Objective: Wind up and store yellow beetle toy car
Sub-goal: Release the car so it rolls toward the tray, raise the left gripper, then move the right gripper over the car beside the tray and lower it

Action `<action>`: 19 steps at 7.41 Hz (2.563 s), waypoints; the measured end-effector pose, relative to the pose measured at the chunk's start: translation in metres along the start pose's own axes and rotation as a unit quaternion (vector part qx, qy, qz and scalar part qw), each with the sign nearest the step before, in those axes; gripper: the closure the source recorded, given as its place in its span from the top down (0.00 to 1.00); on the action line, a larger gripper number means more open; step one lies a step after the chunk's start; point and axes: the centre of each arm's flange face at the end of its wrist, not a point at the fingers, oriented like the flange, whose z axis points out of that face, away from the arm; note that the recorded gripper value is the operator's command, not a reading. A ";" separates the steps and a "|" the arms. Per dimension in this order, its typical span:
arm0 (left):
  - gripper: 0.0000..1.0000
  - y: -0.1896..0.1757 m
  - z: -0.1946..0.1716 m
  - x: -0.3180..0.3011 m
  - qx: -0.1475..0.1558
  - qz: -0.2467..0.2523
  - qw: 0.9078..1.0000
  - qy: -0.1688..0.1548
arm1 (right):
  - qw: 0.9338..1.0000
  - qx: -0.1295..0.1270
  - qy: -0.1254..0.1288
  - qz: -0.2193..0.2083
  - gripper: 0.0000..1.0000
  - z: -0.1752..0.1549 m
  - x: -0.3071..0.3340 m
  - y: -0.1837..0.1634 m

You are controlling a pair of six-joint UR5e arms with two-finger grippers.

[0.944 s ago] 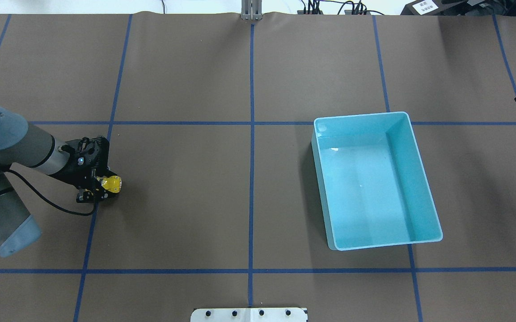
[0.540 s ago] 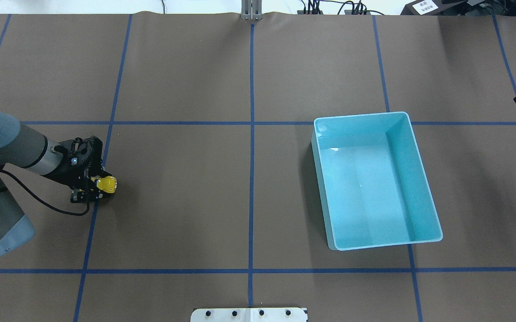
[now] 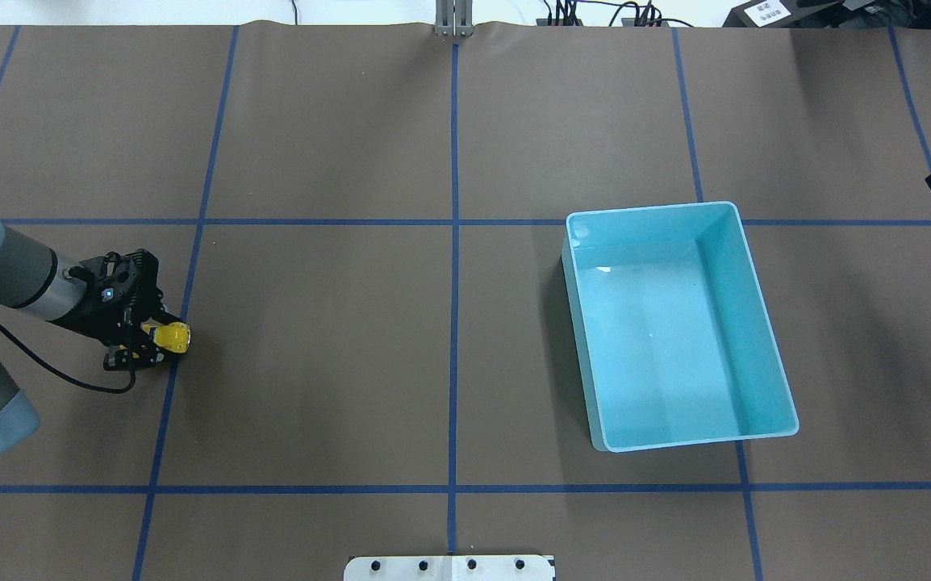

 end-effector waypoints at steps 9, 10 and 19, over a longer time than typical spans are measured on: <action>1.00 0.008 -0.014 0.000 0.022 -0.015 1.000 -0.009 | 1.000 -0.001 0.000 0.001 1.00 0.001 0.000 0.000; 1.00 0.012 -0.024 -0.004 0.023 -0.048 0.998 -0.017 | 1.000 -0.001 0.000 0.001 1.00 0.001 0.000 0.000; 1.00 0.181 -0.202 -0.088 -0.057 -0.442 0.887 -0.117 | 0.995 0.022 -0.014 -0.093 1.00 -0.016 -0.111 -0.045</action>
